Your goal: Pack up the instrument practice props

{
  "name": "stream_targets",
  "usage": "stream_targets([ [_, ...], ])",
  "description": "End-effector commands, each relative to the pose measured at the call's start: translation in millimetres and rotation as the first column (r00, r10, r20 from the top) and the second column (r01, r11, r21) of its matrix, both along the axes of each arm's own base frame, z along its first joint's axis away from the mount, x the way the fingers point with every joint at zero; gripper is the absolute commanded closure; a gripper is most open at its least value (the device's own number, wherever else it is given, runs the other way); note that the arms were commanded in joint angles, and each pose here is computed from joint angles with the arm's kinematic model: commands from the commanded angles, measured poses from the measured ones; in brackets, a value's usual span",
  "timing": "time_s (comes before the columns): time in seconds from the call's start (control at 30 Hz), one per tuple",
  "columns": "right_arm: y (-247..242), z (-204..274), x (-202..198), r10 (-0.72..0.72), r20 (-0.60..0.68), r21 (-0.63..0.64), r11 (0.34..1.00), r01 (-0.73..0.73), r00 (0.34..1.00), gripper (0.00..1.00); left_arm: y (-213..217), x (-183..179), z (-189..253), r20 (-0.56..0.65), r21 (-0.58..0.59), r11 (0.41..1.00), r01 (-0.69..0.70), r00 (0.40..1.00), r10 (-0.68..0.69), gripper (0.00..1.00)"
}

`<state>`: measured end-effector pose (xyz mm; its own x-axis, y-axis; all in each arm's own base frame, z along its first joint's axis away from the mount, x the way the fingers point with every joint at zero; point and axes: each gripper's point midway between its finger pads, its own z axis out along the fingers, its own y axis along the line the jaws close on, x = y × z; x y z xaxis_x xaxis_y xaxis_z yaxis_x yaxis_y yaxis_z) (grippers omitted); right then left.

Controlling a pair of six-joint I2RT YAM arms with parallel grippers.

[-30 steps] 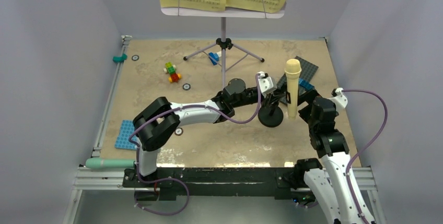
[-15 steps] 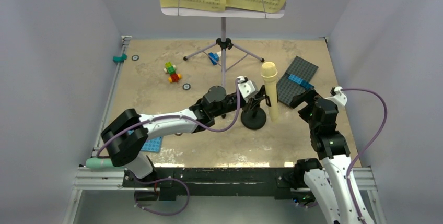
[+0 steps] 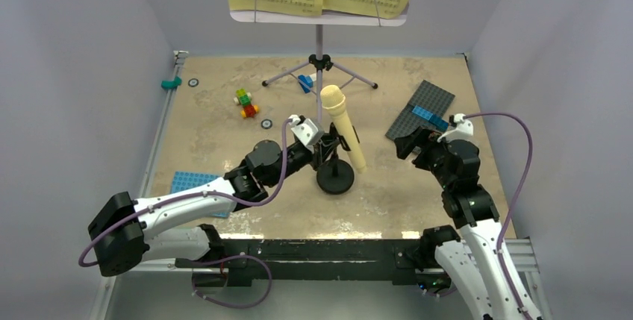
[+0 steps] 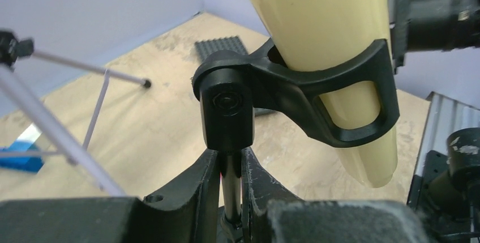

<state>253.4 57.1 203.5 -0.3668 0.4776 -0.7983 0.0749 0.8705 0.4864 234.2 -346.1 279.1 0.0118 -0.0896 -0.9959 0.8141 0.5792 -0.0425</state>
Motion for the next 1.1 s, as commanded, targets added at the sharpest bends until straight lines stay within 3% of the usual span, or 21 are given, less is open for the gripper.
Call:
stream_targets([
  [0.0, 38, 36, 0, 0.214, 0.111, -0.053, 0.976, -0.21, 0.97, 0.04, 27, 6, 21, -0.014, -0.103, 0.988, -0.114, 0.993, 0.114, 1.0],
  [0.2, 58, 42, -12, 0.3, 0.134, -0.089, 0.953, -0.29, 0.944, 0.05, 51, -5, 14, -0.078, -0.107, 0.983, -0.151, 0.987, 0.143, 1.0],
  [0.63, 105, 53, -43, 0.565, 0.198, -0.142, 0.825, -0.547, 0.801, 0.06, 87, -17, -4, -0.172, -0.046, 0.97, -0.238, 0.959, 0.227, 1.0],
  [0.9, 114, 65, -56, 0.611, 0.266, -0.215, 0.791, -0.572, 0.745, 0.08, 90, -9, -35, -0.24, -0.037, 0.945, -0.325, 0.921, 0.307, 1.0],
  [1.07, 114, 55, -54, 0.607, 0.225, -0.229, 0.794, -0.564, 0.762, 0.08, 75, -8, -37, -0.232, 0.033, 0.94, -0.338, 0.913, 0.337, 1.0],
])
